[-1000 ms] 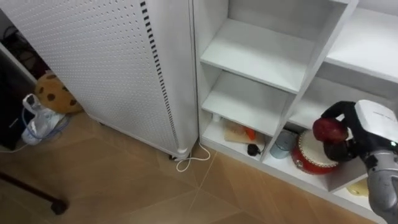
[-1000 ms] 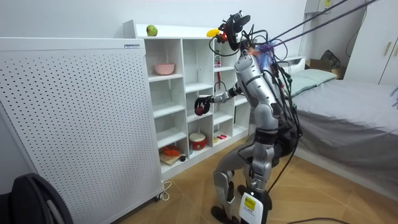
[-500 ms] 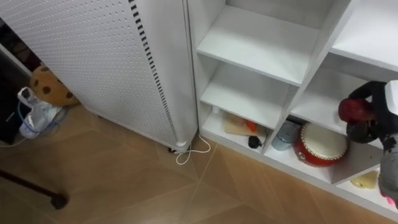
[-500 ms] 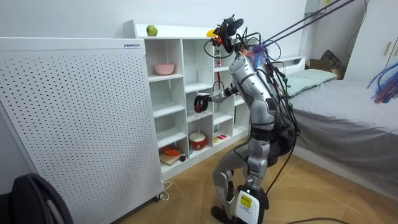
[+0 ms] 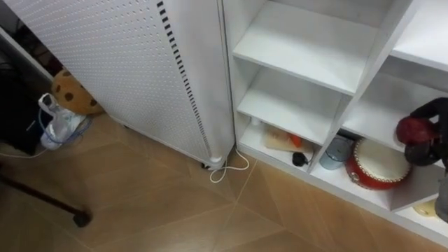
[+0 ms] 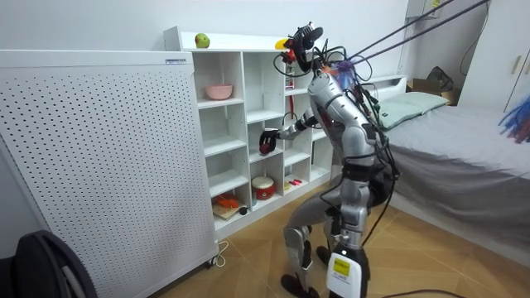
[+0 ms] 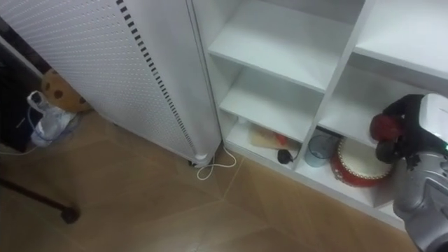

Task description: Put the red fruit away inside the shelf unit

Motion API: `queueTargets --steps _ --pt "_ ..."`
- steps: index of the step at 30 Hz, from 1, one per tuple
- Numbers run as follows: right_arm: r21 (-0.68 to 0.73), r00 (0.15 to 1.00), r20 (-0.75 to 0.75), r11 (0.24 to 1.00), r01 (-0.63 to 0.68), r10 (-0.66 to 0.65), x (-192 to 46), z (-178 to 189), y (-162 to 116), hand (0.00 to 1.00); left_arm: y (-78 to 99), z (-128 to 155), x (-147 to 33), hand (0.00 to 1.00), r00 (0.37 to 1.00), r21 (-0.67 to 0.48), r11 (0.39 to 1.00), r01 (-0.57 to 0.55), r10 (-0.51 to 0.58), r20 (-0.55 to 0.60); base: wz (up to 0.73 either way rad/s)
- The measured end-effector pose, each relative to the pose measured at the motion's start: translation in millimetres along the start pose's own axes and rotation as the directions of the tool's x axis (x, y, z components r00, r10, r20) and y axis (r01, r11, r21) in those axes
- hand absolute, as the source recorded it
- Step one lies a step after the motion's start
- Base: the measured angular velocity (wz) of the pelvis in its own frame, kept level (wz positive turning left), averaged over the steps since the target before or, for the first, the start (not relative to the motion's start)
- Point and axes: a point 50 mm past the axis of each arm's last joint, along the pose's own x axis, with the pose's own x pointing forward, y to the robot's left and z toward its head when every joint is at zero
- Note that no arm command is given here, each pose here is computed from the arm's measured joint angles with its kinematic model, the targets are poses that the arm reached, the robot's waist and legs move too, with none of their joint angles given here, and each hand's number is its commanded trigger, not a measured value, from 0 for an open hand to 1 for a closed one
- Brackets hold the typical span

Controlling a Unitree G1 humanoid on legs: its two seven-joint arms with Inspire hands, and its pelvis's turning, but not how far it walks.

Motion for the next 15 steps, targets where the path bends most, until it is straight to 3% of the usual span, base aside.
queueTargets --steps 9,15 --pt "0.036 0.995 -0.099 0.999 -0.016 0.019 3 -10 -1 1.0 -2.1 -12 -3.5 0.0 0.999 -0.028 1.0 0.009 -0.01 -0.053 0.03" --pt "0.045 0.993 -0.116 0.999 0.007 -0.001 5 -13 -6 1.0 9.0 -18 -3.9 0.0 0.998 -0.02 1.0 -0.023 0.022 -0.064 0.0"
